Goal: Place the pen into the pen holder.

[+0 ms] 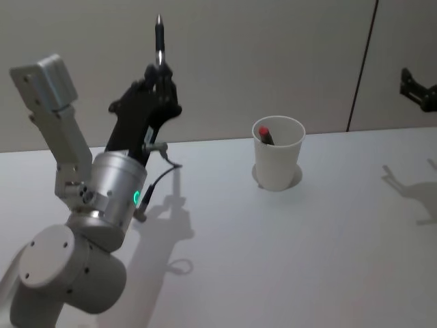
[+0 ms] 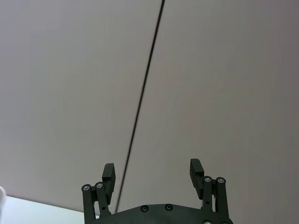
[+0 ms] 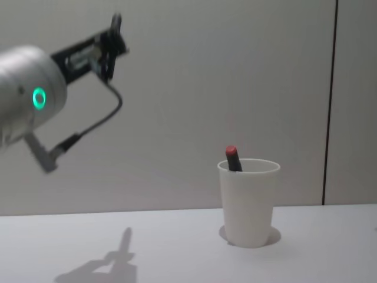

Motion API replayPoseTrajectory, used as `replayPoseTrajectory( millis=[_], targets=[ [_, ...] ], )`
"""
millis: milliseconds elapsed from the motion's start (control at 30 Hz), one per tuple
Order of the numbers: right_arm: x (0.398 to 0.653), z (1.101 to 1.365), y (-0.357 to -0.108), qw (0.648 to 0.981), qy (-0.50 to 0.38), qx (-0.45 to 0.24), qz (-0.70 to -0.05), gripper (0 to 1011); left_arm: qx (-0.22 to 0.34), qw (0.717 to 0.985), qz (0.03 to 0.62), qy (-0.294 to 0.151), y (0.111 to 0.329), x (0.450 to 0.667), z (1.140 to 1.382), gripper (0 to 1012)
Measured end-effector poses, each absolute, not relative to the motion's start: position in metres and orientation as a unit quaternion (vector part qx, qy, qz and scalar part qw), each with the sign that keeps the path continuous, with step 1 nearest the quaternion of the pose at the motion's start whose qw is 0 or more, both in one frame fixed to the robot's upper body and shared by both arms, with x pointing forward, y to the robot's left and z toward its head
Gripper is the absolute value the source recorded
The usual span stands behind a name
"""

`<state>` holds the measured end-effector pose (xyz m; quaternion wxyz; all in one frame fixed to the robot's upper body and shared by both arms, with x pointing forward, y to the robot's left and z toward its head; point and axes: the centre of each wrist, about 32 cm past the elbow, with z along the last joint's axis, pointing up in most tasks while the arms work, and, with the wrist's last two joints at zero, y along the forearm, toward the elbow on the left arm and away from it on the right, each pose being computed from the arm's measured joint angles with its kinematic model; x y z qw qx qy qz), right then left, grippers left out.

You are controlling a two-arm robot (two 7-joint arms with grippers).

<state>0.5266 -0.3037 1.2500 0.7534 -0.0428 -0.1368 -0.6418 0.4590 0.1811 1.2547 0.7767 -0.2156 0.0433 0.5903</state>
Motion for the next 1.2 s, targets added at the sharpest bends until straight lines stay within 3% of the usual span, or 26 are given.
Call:
replayPoseTrajectory(
  millis=[567, 833, 1200],
  targets=[
    [0.525, 1.279, -0.300, 0.816, -0.098, 0.044, -0.567, 1001, -0.376, 0.788, 0.486, 0.030, 0.171, 0.485, 1.283, 156],
    [0.525, 1.288, -0.297, 0.837, -0.076, 0.072, -0.538, 1001, -0.407, 0.787, 0.463, 0.026, 0.168, 0.491, 1.289, 156],
    [0.523, 1.298, -0.285, 0.849, -0.026, 0.114, -0.515, 1001, -0.392, 0.797, 0.460, 0.023, 0.169, 0.488, 1.286, 156]
  ],
)
